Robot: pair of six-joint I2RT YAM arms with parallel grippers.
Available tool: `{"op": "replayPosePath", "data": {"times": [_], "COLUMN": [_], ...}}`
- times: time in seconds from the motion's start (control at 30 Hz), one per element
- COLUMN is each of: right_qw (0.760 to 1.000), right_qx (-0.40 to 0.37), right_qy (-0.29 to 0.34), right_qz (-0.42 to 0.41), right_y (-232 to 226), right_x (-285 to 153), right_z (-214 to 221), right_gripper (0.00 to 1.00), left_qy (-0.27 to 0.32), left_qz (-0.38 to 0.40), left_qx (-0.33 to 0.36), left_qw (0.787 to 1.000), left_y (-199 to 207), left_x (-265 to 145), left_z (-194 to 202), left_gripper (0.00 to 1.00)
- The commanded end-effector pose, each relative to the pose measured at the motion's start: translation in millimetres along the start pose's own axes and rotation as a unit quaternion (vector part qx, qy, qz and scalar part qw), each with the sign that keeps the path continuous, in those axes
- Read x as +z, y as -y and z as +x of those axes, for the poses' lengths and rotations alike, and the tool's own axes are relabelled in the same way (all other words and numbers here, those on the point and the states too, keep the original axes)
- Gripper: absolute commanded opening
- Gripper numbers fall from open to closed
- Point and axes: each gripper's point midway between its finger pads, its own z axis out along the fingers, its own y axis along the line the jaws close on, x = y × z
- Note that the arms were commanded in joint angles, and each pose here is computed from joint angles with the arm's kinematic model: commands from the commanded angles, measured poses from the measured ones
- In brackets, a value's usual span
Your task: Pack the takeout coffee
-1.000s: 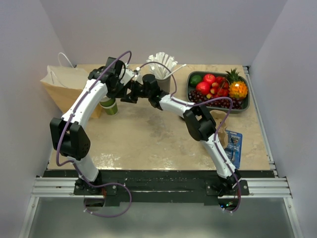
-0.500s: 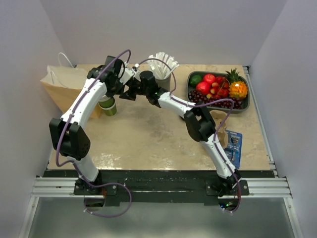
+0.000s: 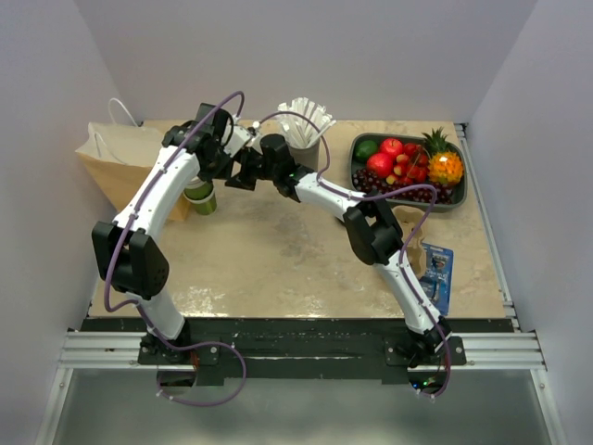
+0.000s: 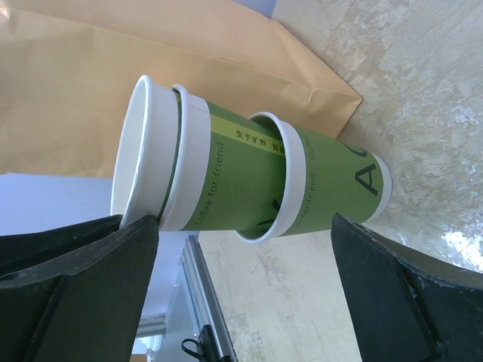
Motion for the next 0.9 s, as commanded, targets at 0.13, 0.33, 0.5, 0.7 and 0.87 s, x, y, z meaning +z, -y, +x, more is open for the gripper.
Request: {"op": "replayPosePath", "data": {"times": [0.13, 0.33, 0.5, 0.7, 0.87], "right_qw": [0.997, 0.995, 0.997, 0.994, 0.989], "right_qx": [-0.022, -0.021, -0.034, -0.096, -0.131], "right_qy": [-0.001, -0.001, 0.003, 0.01, 0.014], "right_qz": [0.069, 0.098, 0.067, -0.044, -0.061], "right_y": [26, 40, 22, -38, -58], "right_x": [14, 11, 11, 7, 0], "right_z": [20, 23, 18, 4, -4], "right_gripper": [0.99, 0.99, 0.99, 0.99, 0.99], "left_qy": [0.087, 0.086, 0.079, 0.091, 0.105], "left_qz": [0.03, 0.039, 0.014, -0.044, -0.075], "left_qx": [-0.033, -0.036, -0.029, -0.025, -0.023], "left_qw": [0.995, 0.995, 0.996, 0.995, 0.991], "left_y": [-1, 3, -5, -33, -50], "left_x": [-35, -36, -36, -57, -82], "left_z": [-37, -36, -31, -34, -34], "left_gripper": [0.0, 0.0, 0.0, 0.0, 0.0]}}
